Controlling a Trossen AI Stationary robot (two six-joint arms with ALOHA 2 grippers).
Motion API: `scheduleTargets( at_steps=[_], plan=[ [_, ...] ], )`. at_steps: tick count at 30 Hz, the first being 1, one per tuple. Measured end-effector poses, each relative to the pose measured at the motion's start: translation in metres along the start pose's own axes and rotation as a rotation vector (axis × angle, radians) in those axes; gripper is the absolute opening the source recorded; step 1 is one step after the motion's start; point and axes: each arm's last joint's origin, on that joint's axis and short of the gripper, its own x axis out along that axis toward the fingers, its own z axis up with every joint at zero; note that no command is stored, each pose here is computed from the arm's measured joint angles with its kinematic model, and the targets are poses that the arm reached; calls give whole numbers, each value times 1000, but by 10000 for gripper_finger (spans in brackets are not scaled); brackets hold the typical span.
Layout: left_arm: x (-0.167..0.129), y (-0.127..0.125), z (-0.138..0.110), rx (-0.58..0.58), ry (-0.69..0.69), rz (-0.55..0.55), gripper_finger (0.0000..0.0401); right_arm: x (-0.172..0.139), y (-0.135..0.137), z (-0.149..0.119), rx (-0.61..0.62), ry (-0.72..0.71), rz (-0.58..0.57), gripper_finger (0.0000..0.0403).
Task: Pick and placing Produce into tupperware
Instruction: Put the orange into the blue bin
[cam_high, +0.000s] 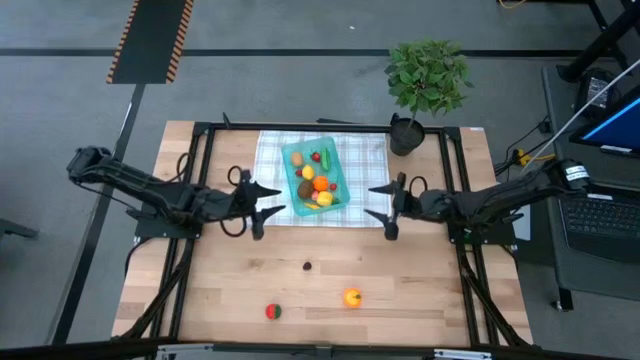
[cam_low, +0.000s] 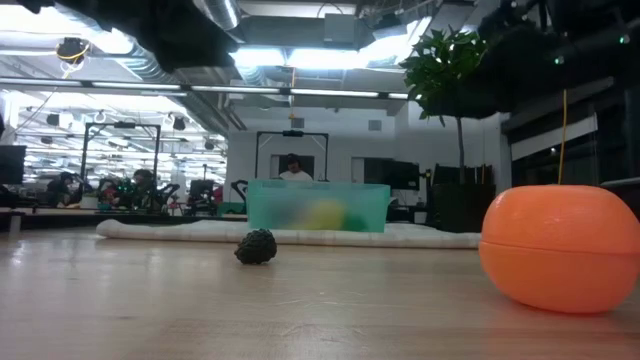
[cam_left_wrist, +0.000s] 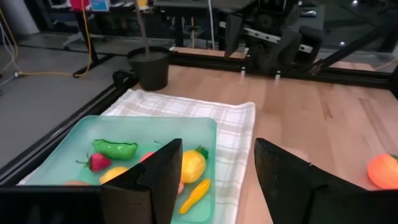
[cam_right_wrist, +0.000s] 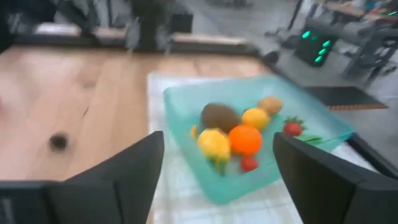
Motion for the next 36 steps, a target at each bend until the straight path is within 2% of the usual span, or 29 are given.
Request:
scheduleTargets(
  at_steps=[5,8,14,18,22,27,36],
  plan=[
    [-4,-7,-2,12,8,-34,190,-4,19,9,-81,123,93,316],
    [-7,-11,-3,16,7,-56,187,-10,31,13,-80,180,169,316],
    [-12,-17,-4,24,-1,-59,190,-22,52,24,-73,188,277,316],
    [-15,-21,-5,13,-5,-65,192,-22,67,31,-109,189,277,316],
    [-20,-27,-6,23,-6,-98,188,-19,84,35,-184,269,263,316],
    [-29,-36,-9,40,-16,-106,187,-13,109,37,-181,366,277,316],
    [-38,-43,-36,6,-19,-163,190,-6,161,44,-242,496,343,316]
  ],
)
